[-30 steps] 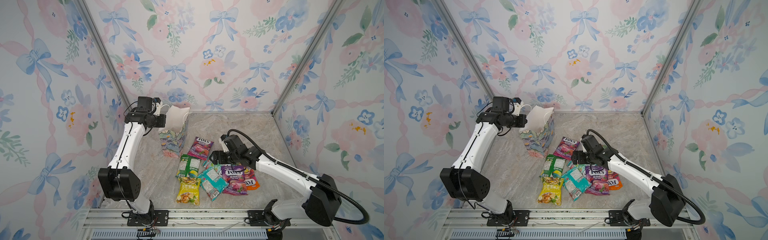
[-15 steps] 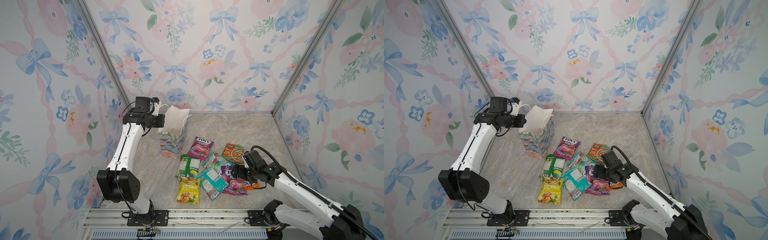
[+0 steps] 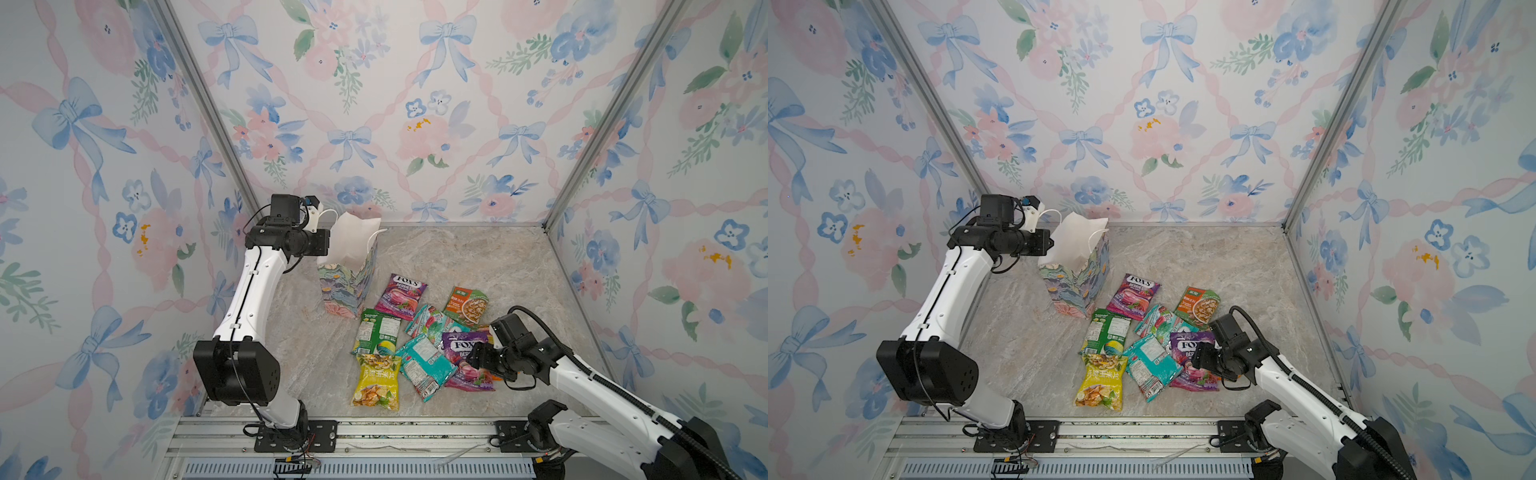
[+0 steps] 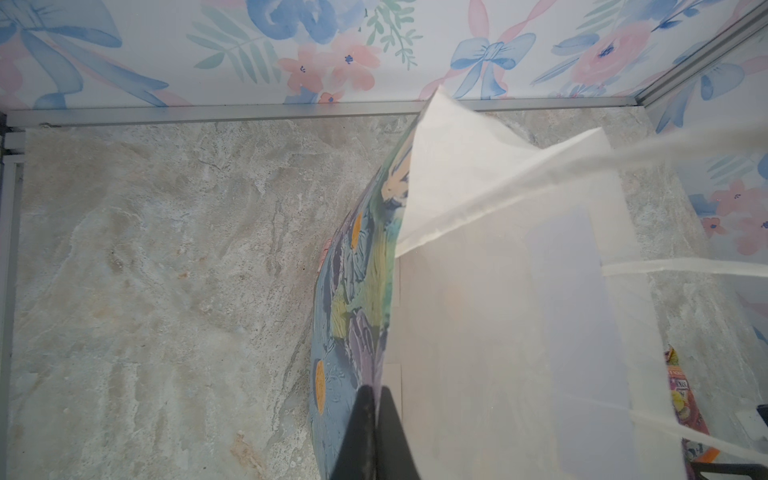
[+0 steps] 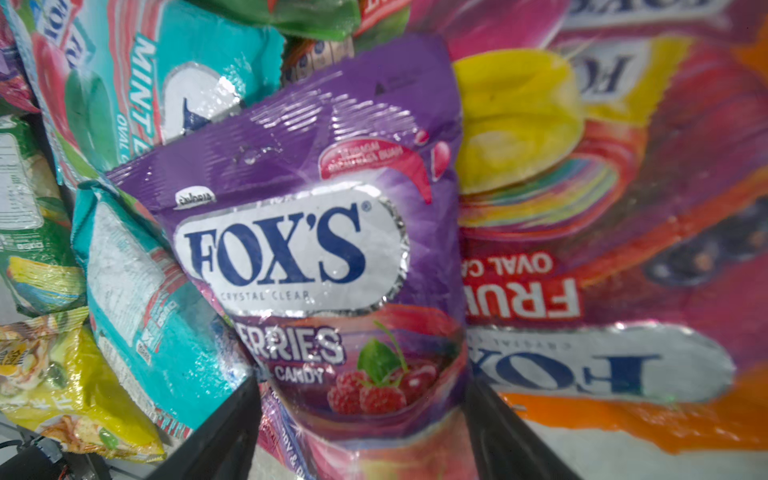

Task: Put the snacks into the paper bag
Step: 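Lower the right gripper onto the purple Fox's Berries packet and close, then lift the purple packet with the right gripper toward the bag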

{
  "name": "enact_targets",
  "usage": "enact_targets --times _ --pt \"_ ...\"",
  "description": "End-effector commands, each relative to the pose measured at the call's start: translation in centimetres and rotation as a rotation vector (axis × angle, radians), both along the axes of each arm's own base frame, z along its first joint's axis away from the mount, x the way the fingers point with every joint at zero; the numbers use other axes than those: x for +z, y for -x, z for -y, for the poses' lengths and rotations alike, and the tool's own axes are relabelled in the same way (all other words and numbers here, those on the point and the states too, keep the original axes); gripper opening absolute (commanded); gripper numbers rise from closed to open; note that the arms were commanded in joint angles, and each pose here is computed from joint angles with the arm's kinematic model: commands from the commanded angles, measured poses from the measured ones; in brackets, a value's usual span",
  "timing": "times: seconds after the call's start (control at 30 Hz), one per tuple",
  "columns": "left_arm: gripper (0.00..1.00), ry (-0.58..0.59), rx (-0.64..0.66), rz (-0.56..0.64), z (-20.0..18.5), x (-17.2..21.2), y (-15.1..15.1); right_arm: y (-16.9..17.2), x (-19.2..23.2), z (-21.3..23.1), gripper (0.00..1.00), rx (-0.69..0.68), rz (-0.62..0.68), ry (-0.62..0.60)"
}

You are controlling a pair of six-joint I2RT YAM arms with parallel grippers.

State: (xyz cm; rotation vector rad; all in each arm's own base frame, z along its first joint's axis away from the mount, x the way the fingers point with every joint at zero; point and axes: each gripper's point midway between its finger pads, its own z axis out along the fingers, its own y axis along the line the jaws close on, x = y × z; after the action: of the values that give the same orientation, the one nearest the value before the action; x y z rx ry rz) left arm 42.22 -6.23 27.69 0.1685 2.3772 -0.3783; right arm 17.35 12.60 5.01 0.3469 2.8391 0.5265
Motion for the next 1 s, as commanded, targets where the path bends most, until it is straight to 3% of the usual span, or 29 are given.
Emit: enact_targets --times 0.0,0.3,0.33,0.47,0.53,0.63,0.97 --pt "0.0 0.016 -0.015 0.007 0.2 0.4 0.4 -0.6 -0.1 -0.9 0.72 -0.005 0.009 -0.053" --pt "0.0 0.02 -0.021 0.008 0.3 0.5 0.5 -1.8 0.8 -2.1 0.25 0.024 0.042 -0.094" --pt "0.0 0.018 -0.02 0.011 0.3 0.5 0.6 -1.8 0.8 -2.1 0.24 0.032 0.041 -0.091" --pt "0.0 0.023 -0.023 0.009 0.3 0.5 0.6 -1.3 1.0 -0.9 0.36 0.052 0.027 -0.013" --pt "0.0 0.025 -0.025 0.006 0.4 0.4 0.6 -0.9 0.9 -0.1 0.5 0.057 0.021 0.013" --pt "0.0 0.024 -0.024 0.004 0.4 0.3 0.6 -0.3 0.5 0.0 0.59 0.052 0.004 0.002" --pt "0.0 0.031 -0.03 0.005 0.5 0.4 0.5 -0.5 -1.4 -1.8 0.6 0.042 -0.015 -0.072"
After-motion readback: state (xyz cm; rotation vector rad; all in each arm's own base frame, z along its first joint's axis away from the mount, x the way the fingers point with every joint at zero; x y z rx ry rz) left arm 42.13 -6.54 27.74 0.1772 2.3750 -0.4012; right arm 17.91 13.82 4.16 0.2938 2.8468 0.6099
